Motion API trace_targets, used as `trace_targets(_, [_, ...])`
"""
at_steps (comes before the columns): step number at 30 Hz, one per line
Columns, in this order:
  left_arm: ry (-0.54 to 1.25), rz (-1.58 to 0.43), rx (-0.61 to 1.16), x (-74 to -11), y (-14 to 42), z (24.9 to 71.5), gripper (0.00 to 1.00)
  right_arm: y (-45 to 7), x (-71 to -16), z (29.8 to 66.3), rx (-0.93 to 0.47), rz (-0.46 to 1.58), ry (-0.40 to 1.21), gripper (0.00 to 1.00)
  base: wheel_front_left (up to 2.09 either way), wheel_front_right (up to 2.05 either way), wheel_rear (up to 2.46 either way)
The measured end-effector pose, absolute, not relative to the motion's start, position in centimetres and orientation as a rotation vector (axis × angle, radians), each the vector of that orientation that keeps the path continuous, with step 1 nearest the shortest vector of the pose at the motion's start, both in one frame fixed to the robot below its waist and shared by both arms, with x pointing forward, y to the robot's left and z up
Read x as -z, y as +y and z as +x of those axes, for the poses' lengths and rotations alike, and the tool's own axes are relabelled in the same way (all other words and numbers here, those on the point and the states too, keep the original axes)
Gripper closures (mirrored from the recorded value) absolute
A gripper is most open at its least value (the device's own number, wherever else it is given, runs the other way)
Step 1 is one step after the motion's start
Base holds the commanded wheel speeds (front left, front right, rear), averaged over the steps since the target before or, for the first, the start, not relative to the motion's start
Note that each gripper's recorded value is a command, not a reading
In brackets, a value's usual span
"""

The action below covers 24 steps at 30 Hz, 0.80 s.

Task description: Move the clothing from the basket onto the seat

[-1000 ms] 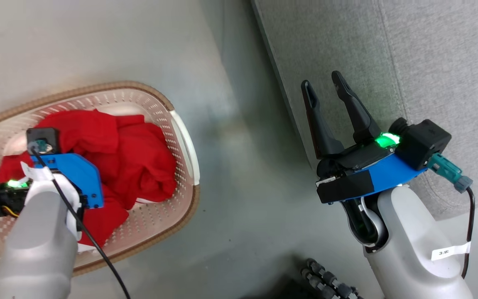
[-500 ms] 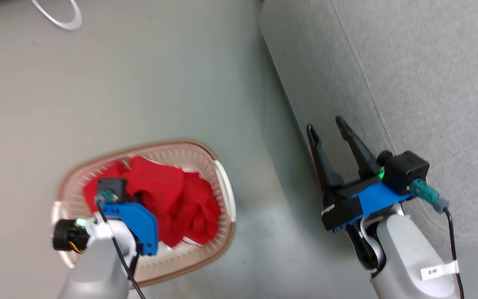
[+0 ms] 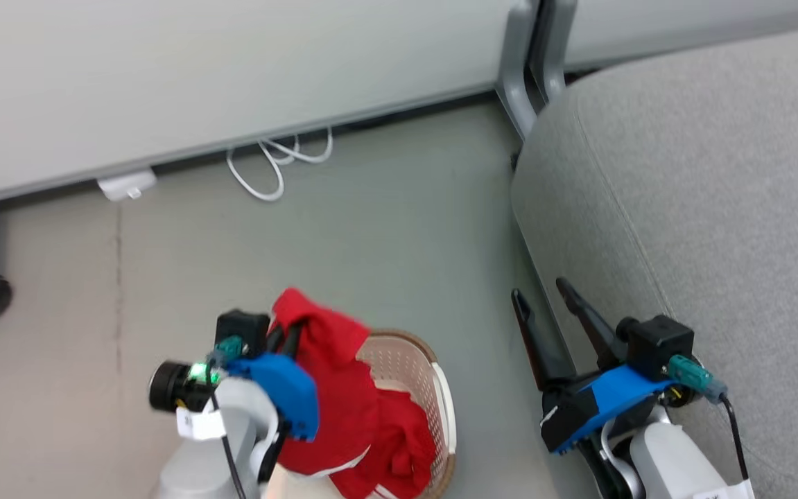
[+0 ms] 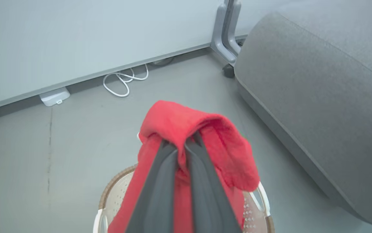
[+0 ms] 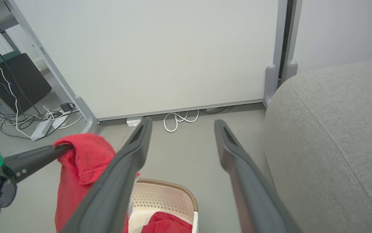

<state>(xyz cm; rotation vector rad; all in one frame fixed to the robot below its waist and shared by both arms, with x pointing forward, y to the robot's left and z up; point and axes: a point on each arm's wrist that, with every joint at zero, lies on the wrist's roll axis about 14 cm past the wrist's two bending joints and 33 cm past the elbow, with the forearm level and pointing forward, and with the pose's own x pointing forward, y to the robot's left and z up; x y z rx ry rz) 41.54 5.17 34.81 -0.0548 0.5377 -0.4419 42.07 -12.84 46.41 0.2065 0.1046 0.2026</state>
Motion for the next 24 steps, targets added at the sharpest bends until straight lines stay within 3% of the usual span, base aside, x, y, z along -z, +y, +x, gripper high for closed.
trace_targets(8, [0.354,-0.093,0.477,-42.3,3.8,42.4,1.0,-10.7,-49.5,40.3,-0.271,0.203,0.046,0.0,0.0,0.0,0.0])
trace_targets(24, [0.185,-0.108,0.553,-48.9,1.1,43.0,1.0,-10.1,-50.7,38.7,-0.291,0.202,0.032,0.0,0.0,0.0,0.0])
